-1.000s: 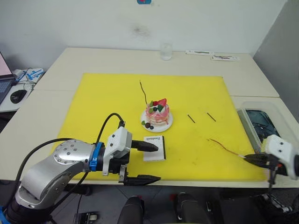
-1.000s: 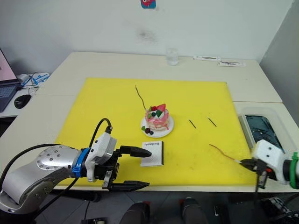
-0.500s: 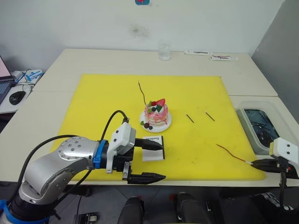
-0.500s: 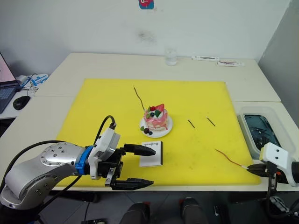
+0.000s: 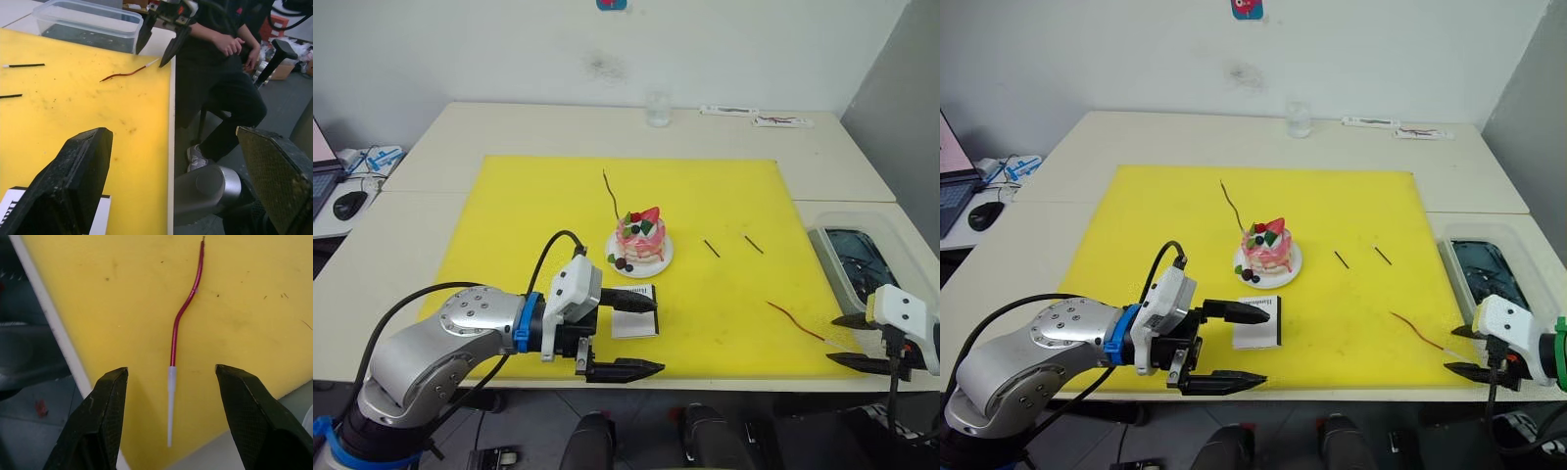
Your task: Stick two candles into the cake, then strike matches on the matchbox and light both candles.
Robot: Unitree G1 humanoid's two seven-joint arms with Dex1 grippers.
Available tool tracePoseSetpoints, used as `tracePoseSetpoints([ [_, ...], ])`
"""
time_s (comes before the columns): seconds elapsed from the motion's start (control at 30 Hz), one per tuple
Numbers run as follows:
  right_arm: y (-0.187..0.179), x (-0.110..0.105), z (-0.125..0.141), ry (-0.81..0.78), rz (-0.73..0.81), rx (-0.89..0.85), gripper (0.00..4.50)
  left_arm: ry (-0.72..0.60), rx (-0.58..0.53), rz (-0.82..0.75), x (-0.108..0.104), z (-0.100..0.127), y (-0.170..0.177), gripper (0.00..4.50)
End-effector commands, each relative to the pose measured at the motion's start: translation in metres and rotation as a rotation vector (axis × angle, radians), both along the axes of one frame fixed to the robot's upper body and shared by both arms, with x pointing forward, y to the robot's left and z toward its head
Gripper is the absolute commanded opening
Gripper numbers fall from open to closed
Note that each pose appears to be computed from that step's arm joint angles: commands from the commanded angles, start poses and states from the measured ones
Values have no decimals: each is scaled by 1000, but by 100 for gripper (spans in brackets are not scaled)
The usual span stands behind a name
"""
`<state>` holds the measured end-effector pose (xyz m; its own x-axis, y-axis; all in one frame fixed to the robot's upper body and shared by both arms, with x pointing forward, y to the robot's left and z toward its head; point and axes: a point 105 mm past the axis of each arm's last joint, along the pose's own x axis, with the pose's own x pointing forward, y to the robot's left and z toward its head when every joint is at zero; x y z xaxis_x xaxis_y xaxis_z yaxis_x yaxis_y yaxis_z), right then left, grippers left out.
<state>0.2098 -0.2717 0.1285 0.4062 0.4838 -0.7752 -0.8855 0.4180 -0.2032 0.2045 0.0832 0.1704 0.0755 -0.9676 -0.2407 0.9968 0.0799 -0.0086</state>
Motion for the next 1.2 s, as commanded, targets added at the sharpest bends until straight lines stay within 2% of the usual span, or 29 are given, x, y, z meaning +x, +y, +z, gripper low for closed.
tracePoseSetpoints([
  [0.03,1,-1,13,7,-3,-147,304,-38,36,-11,-6,-3,-3,450],
  [0.1,1,2,11,33,-50,-247,304,-43,44,-18,-8,-6,-6,450],
  [0.23,8,3,8,114,-86,-283,304,-51,45,-29,-12,-10,-11,450],
  [0.6,13,25,-2,129,-60,-334,304,-73,37,-17,-15,-18,-18,450],
  [0.77,10,27,-5,172,-69,-335,304,-73,31,-10,-17,-19,-19,450],
  [0.87,10,27,-5,190,-75,-325,249,-74,30,-7,-16,-20,-19,450],
  [0.93,12,26,-6,200,-74,-316,183,-74,29,-6,-16,-21,-19,450],
  [1.03,14,25,-7,210,-71,-309,56,-74,28,-5,-16,-21,-19,450],
  [1.1,16,25,-7,214,-72,-301,2,-74,30,-5,-15,-22,-18,450],
  [1.2,18,25,-6,223,-85,-277,2,-74,34,-4,-14,-22,-18,450],
])
